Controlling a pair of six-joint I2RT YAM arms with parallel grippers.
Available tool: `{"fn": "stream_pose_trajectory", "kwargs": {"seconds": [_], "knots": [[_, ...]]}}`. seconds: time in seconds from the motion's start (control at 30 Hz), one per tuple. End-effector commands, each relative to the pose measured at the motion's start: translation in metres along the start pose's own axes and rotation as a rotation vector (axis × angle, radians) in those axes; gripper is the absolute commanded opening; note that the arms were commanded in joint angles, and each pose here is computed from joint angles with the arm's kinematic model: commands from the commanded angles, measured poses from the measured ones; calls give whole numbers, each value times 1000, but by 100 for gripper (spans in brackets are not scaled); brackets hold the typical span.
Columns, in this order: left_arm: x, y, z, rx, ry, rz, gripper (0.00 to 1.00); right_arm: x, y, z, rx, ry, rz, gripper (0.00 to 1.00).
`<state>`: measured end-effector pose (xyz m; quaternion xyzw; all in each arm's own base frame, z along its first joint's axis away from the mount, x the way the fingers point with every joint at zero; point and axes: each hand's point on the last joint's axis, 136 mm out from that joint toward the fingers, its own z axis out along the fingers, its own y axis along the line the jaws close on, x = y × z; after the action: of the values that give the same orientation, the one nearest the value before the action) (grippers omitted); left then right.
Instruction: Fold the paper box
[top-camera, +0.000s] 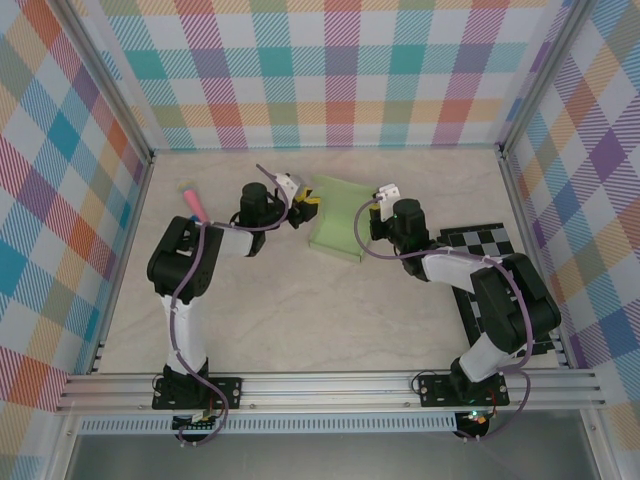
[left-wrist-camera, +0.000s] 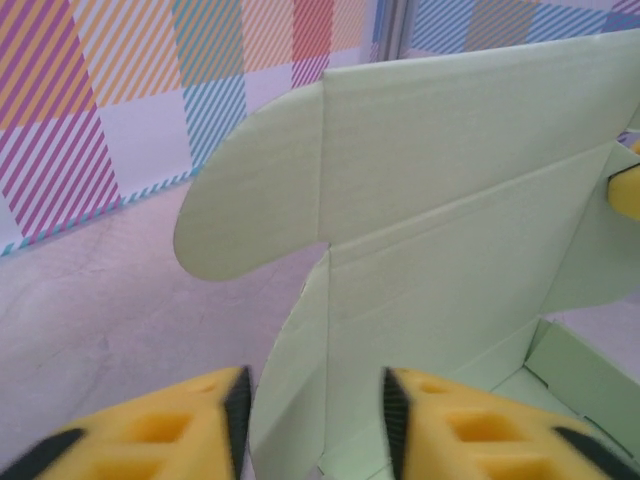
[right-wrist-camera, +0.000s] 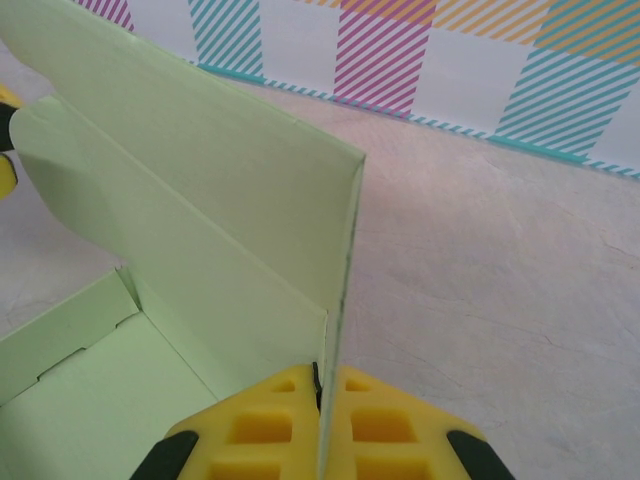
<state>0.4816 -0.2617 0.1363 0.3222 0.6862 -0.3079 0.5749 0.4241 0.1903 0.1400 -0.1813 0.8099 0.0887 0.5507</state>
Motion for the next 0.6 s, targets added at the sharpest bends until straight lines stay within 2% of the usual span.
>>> {"fn": "stream_pose_trajectory", "kwargs": {"seconds": [0.0,0.07,0.13,0.23,0.43,0.57], "knots": [[-11,-6,5,36,-37,23,26,-12,-2,-4,-4,-26,-16,0],[-10,-7,5,29,-40,8,17,-10,-3,-3,3,-20,-17,0],[-11,-10,5,21,-50,-13,15,-10,-4,-3,10,-10,-6,0],[-15,-19,7,-2,-50,-42,7,-7,-5,-1,15,4,34,0],[-19,-46,14,-62,-58,-118,4,-3,-4,3,37,34,140,0],[-19,-59,15,-101,-71,-176,1,-2,2,4,57,63,148,0]]}}
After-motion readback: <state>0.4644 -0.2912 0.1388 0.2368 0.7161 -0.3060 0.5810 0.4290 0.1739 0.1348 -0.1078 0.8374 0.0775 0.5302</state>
